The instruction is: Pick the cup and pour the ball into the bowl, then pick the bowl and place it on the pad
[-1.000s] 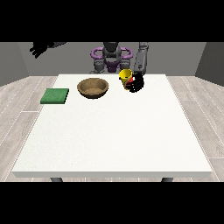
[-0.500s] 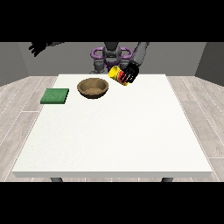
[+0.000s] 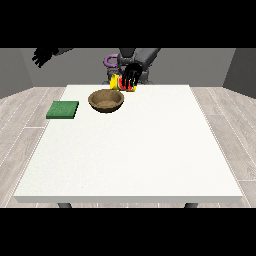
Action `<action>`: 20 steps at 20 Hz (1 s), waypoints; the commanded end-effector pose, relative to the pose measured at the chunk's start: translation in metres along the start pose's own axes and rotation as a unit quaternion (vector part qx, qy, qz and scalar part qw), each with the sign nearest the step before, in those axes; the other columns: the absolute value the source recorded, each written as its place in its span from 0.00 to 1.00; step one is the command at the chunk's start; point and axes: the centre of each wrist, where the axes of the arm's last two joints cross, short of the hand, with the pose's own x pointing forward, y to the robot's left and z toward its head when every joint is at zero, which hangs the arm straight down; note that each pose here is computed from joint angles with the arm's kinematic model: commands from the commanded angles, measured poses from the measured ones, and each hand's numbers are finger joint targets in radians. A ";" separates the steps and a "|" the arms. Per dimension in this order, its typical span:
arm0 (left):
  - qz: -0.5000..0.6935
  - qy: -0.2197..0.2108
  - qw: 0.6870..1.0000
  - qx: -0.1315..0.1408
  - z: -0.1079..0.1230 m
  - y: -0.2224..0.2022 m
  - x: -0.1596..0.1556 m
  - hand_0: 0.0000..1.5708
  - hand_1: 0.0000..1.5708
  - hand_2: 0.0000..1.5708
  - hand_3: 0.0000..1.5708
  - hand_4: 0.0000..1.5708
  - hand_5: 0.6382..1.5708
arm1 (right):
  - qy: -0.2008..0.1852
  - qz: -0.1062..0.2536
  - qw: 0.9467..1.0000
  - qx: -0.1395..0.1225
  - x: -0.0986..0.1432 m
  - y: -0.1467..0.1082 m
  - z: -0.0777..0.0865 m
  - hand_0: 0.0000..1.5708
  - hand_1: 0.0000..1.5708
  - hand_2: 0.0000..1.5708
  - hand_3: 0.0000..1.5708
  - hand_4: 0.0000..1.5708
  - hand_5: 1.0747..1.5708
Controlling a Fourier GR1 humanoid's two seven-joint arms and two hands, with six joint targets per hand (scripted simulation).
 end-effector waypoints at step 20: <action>-0.325 -0.071 0.943 -0.019 -0.007 0.047 0.085 0.00 0.00 0.67 0.98 0.70 1.00 | 0.006 -0.009 1.000 0.006 0.013 0.028 -0.044 0.00 0.00 0.00 0.09 0.46 0.95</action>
